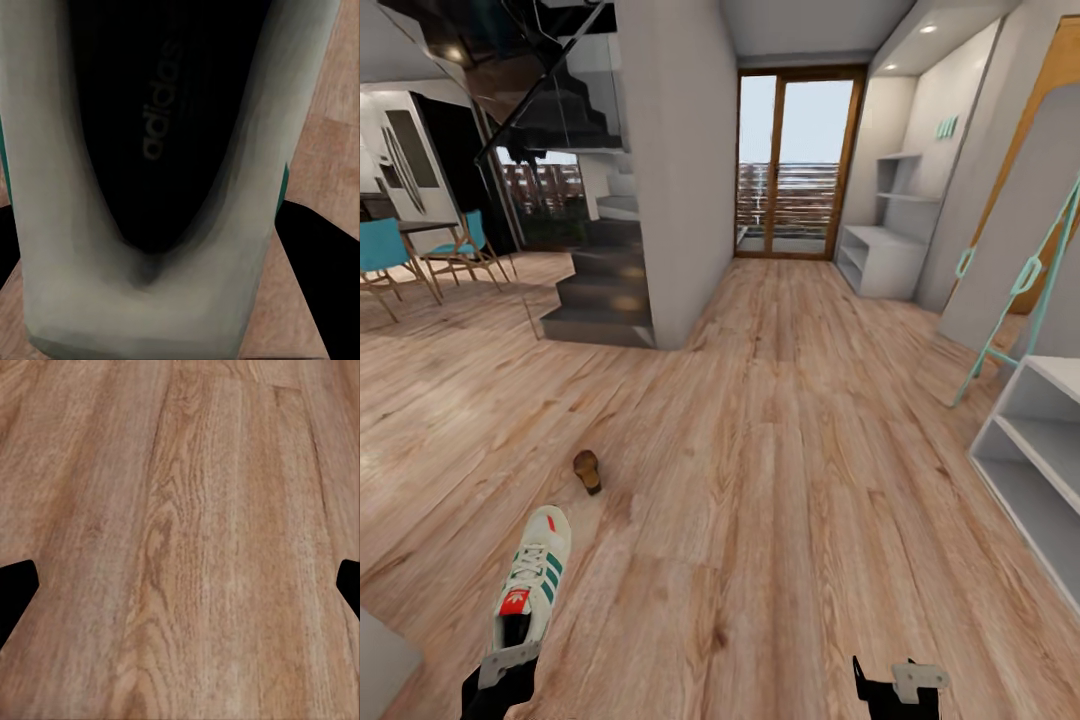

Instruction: Pick up the two gym shoes and the two sandals from the corridor floor and place them onto the hallstand (shoe rack) in the corridor, making sure they are on the rack and not on the floor. Arrange them so the two gym shoes are next to each other and the two sandals are next to each other.

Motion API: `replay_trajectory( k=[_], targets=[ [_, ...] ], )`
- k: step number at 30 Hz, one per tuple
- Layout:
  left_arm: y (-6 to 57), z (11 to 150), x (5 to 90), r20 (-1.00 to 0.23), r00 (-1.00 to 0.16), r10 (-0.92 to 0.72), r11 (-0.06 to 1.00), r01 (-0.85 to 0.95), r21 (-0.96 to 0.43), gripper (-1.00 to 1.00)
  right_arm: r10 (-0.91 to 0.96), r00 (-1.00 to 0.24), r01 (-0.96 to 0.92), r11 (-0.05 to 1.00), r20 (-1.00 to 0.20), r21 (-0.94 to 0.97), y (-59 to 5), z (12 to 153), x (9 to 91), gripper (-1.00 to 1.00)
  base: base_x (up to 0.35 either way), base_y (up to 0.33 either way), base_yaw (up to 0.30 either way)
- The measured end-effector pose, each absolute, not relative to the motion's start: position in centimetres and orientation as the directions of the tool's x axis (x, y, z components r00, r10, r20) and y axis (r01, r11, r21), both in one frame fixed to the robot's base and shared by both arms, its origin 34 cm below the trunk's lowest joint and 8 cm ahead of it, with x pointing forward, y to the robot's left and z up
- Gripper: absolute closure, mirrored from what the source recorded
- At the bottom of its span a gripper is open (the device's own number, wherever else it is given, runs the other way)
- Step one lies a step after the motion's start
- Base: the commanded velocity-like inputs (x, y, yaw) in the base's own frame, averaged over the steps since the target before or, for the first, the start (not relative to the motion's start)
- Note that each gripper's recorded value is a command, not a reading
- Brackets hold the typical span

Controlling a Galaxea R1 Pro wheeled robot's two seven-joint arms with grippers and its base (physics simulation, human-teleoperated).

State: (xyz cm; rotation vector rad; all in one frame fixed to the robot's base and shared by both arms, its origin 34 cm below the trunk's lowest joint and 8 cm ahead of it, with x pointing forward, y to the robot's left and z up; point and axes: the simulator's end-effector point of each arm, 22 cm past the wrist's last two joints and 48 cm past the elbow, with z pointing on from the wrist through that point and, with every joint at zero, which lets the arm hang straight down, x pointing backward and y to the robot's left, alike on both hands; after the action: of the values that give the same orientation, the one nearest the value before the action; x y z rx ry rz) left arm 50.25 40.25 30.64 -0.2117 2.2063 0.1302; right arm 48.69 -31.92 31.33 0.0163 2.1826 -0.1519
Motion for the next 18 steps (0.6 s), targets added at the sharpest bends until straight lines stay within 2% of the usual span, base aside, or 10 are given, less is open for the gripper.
replay_trajectory(
  k=[5, 18],
  targets=[
    [40.26, 30.69, 50.29, -0.801, -0.589, -0.105, 0.980, -0.199, 0.018, 1.00, -0.045, -0.579, 0.068, 0.992, -0.814, -0.103, -31.91, 31.33, 48.67, -1.00, 0.195, 0.000, 0.277],
    [40.24, 30.74, 50.31, -0.802, -0.588, -0.105, 0.980, -0.199, 0.017, 1.00, -0.045, -0.577, 0.068, 0.992, -0.815, -0.103, -31.91, 31.40, 48.71, -1.00, 0.327, 0.000, 0.277]
  ],
)
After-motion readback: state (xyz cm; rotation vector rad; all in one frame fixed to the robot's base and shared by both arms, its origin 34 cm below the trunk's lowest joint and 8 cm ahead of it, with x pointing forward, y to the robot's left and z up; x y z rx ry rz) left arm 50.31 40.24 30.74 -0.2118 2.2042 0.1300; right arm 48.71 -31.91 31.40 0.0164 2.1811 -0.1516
